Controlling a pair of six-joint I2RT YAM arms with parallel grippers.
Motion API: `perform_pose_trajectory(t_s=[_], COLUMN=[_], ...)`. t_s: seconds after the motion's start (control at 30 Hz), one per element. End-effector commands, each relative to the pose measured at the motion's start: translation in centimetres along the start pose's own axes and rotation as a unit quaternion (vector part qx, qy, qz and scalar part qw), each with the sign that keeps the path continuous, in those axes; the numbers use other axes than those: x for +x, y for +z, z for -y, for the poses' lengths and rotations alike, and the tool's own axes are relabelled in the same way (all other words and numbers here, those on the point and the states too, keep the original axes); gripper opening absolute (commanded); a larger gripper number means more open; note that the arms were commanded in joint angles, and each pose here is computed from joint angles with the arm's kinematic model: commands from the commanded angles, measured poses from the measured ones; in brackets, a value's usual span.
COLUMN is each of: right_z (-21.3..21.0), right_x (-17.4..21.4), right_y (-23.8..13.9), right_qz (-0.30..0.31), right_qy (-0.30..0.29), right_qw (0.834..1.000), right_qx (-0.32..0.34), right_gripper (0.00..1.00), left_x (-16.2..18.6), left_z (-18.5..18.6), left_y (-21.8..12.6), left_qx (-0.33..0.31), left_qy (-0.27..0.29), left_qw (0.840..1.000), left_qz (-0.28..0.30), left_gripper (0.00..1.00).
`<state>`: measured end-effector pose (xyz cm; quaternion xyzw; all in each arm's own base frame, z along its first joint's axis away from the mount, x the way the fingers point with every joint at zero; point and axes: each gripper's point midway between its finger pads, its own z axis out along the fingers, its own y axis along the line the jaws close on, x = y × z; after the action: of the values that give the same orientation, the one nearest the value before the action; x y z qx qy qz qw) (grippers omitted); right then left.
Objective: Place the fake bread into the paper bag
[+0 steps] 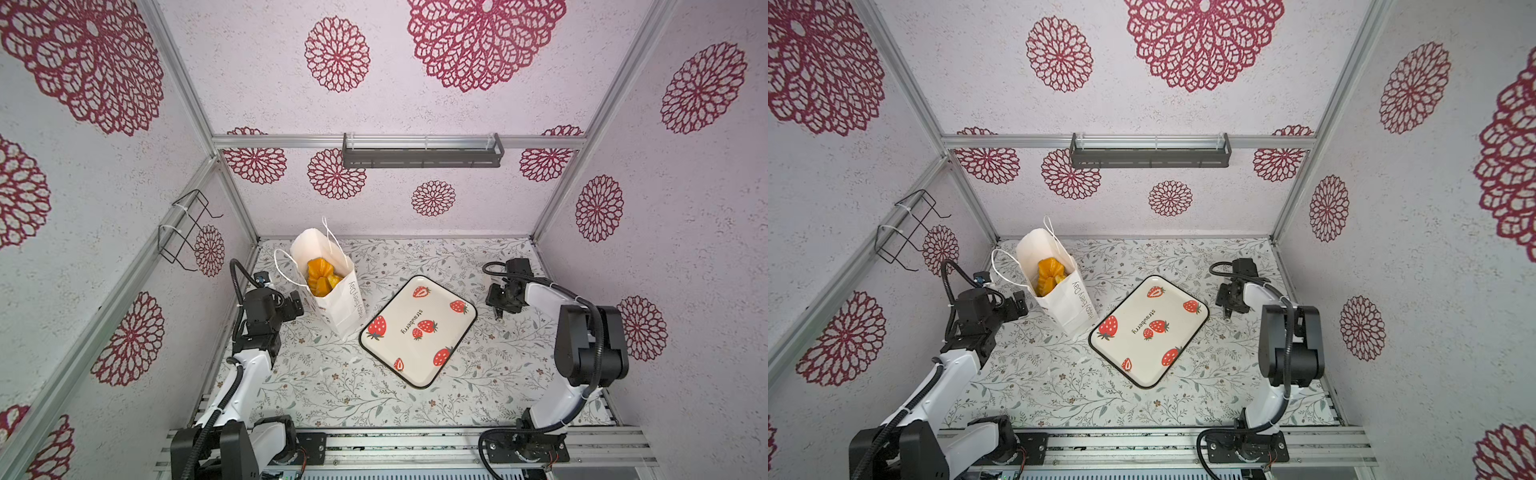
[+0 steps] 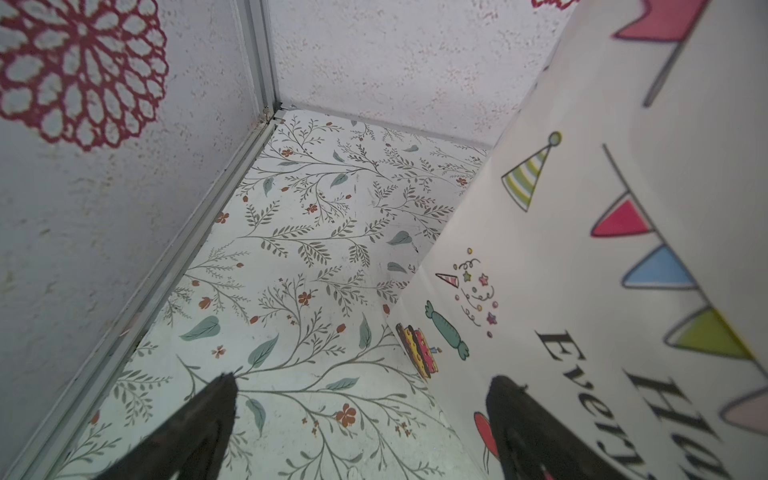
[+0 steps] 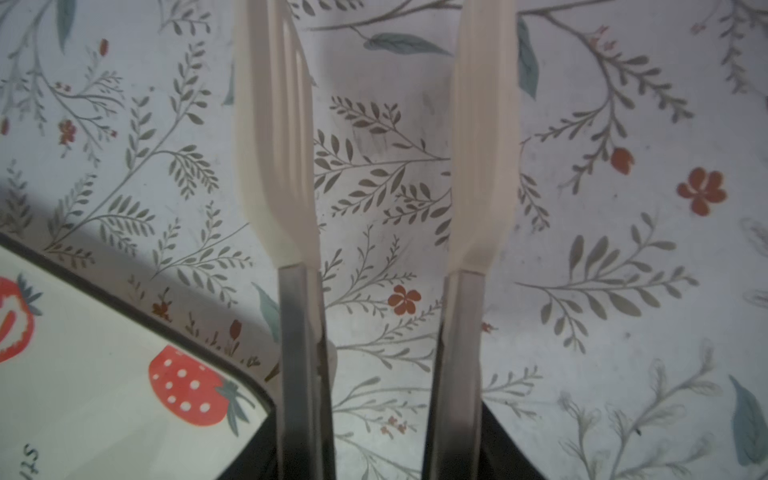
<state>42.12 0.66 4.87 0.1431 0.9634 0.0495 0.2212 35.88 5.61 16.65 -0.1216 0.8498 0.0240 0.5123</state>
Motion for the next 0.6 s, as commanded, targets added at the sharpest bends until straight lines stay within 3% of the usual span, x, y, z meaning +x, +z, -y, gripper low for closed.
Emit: perform_pose_trajectory(t_s=[0.0,0.37,0.57], right_z=[-0.1,1.1,1.2], right_x=[-2.7,-3.0,-2.6], right_y=[-0.1,2.6,3.2], right_qz=[0.036,0.012,0.003], right_qy=[-0.011,-0.032,-0.030], right_qw=[0.999,0.998,0.998], right_qx=[0.009,0.049,0.050], right_gripper=[0.41,0.45,0.57], left_x=[-1.3,-0.2,0.1], left_z=[0.3,0.5,0.5], left_y=[0.0,0.6,0.6], left_qx=[0.017,0.025,0.025], left_qy=[-0.002,0.000,-0.004], left_qw=[0.999,1.000,1.000], left_qz=[0.027,0.009,0.017], left_gripper=[0.97,0.97,0.97])
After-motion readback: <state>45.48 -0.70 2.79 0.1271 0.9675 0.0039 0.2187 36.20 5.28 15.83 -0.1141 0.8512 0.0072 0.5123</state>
